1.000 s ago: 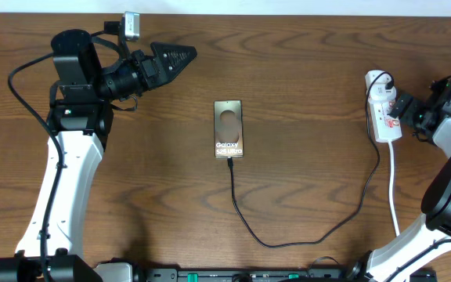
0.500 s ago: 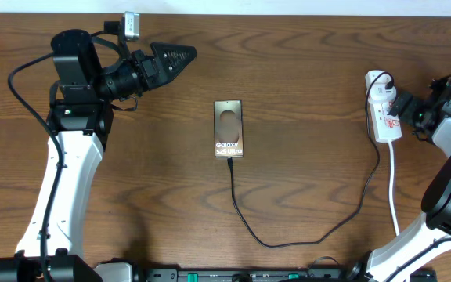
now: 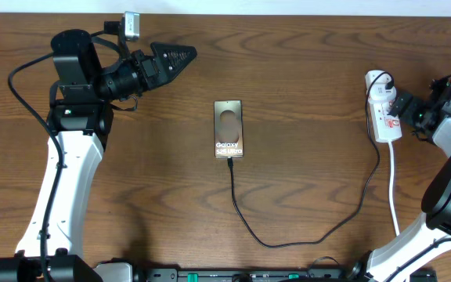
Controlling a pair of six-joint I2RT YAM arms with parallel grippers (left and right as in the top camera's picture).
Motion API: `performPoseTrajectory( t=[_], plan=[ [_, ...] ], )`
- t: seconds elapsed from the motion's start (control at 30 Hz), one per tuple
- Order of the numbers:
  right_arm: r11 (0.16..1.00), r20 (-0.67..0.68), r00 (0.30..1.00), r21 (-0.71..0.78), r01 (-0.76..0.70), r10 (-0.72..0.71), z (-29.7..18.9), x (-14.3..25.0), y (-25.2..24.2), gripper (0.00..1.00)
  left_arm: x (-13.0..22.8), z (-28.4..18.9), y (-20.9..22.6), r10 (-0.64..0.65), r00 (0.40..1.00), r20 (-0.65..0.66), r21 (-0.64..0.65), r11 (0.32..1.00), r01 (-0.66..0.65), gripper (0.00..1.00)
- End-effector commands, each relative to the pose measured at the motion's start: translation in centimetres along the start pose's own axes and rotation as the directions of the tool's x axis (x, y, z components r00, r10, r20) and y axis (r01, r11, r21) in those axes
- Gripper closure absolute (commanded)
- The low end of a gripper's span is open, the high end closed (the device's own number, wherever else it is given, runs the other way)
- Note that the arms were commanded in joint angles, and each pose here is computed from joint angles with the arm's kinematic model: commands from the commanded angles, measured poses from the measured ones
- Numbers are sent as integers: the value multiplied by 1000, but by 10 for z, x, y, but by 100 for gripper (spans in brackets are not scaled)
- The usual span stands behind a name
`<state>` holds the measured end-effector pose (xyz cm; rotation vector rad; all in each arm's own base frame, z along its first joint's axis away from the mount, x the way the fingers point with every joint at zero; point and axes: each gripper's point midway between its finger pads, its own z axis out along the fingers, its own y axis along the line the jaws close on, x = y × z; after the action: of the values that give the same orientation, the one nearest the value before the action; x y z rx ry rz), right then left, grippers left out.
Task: Plug charger to phone and switch on socket
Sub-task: 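Hold the right gripper on the power strip switch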
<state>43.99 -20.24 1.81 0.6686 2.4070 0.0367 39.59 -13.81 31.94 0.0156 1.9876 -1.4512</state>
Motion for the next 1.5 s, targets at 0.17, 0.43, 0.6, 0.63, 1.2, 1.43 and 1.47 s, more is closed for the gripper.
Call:
performPoseTrajectory(
  t=[0.17, 0.43, 0.6, 0.63, 1.2, 1.43, 1.47],
  plan=[
    [998, -38, 999, -55, 18, -20, 6, 11, 20, 1, -3, -4, -9, 36, 999, 9, 11, 999, -36, 0],
    [998, -52, 998, -55, 16, -19, 7, 15, 22, 1, -3, -4, -9, 36, 999, 9, 11, 999, -36, 0],
    [998, -59, 998, -54, 15, -18, 7, 18, 22, 1, -3, -4, -9, 36, 999, 9, 11, 999, -36, 0],
    [998, -61, 998, -54, 14, -18, 7, 19, 21, 1, -3, -4, -9, 36, 999, 9, 11, 999, -36, 0],
    [999, -156, 988, -28, -25, 21, 26, 52, 13, 4, -3, -4, -9, 36, 999, 9, 11, 999, -36, 0],
    [999, -168, 985, -38, -31, 25, 26, 55, 16, 4, -3, -4, -9, 36, 999, 9, 11, 999, -36, 0],
    [999, -173, 985, -40, -28, 21, 26, 57, 18, 4, -3, -4, -9, 36, 999, 9, 11, 999, -36, 0]
  ],
)
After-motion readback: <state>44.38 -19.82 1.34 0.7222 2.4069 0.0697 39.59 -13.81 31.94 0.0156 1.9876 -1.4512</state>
